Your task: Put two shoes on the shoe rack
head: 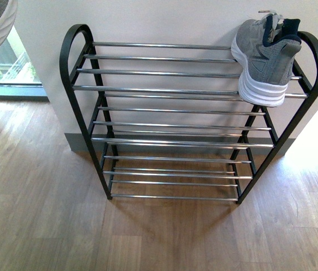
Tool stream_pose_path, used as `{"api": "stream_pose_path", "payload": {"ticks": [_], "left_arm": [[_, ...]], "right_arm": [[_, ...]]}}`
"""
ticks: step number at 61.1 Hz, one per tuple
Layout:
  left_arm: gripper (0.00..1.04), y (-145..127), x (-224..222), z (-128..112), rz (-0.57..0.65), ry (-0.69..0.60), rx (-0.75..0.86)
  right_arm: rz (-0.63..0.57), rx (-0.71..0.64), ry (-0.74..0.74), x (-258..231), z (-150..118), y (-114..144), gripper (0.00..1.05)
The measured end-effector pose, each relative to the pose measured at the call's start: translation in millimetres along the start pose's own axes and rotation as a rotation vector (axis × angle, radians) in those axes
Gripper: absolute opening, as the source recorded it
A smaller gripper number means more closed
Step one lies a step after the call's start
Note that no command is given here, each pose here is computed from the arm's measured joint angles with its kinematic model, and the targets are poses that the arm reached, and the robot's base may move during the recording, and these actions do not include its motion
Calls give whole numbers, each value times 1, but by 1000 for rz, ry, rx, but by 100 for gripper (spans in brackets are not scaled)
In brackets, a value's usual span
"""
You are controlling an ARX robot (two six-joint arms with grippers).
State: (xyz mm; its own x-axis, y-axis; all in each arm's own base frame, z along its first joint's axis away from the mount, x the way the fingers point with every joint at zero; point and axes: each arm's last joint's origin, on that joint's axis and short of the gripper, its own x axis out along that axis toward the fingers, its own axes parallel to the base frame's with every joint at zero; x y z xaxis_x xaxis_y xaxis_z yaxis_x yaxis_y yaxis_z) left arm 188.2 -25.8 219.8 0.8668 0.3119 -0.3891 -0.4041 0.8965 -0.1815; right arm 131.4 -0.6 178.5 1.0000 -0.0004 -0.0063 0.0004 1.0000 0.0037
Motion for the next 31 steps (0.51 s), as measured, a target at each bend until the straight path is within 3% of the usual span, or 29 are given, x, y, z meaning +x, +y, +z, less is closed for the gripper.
{"api": "stream_pose_path", "payload": {"ticks": [31], "left_arm": [[2,0,0,0,0,0,0]], "right_arm": [[-3,0,-27,-14,-5,0,2]]}}
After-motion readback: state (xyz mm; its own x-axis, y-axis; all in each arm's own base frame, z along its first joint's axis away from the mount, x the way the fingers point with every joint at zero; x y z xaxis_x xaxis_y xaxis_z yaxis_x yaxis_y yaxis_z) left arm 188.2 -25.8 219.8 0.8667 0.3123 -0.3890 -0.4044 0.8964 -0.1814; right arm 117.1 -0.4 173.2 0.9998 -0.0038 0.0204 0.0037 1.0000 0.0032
